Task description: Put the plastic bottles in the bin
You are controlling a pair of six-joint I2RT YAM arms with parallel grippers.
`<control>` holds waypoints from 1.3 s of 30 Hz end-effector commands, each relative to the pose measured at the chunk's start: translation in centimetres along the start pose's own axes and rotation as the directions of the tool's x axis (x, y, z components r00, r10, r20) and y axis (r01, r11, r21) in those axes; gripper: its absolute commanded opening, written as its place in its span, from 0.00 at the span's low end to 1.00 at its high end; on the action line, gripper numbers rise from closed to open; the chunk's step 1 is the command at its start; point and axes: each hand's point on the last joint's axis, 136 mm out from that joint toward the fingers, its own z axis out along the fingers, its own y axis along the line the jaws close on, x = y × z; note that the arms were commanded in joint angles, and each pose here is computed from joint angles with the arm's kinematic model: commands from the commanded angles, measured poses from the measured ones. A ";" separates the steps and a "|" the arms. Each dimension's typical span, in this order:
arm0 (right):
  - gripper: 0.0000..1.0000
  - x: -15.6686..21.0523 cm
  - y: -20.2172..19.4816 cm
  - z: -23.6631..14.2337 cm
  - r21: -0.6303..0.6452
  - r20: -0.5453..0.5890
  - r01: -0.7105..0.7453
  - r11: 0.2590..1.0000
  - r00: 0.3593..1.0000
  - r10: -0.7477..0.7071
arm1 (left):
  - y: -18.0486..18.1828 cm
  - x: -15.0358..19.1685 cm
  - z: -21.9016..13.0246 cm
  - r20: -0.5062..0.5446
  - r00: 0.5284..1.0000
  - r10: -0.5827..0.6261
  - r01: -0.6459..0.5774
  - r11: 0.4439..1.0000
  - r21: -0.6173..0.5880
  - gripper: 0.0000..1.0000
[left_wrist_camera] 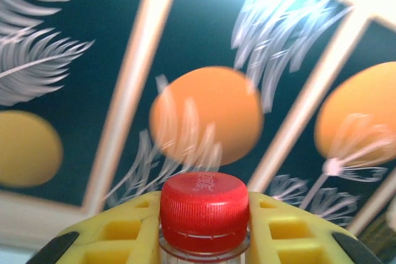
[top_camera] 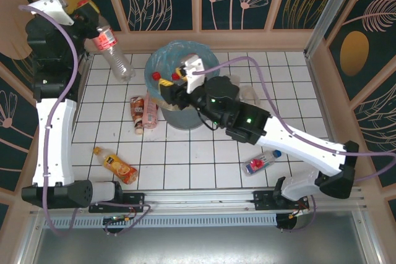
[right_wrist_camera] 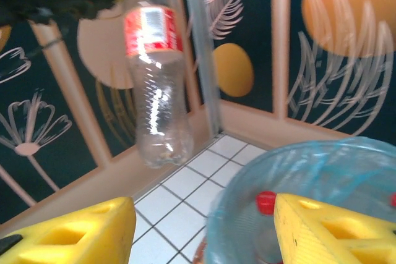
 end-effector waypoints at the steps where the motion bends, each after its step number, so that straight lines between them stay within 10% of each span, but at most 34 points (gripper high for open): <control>1: 0.61 -2.5 -2.1 -1.8 0.070 0.102 -0.027 0.997 0.995 0.020 | -5.4 -3.1 -1.1 0.102 0.995 -0.010 -0.003 0.991 0.132 0.00; 13: 0.61 -2.9 -3.8 -4.4 0.115 0.137 -0.044 0.992 0.990 0.028 | -19.9 6.3 2.9 0.021 0.996 0.084 -0.085 0.895 0.437 0.00; 26: 0.61 -1.5 -4.8 -4.7 0.153 0.115 -0.031 0.988 0.993 0.013 | -17.0 21.4 5.1 -0.127 0.988 0.085 -0.018 0.891 0.453 0.00; 39: 0.61 0.5 -5.0 -4.0 0.150 0.085 -0.046 0.988 0.996 0.033 | -13.5 28.3 1.5 -0.164 0.979 0.117 -0.026 0.881 0.472 0.00</control>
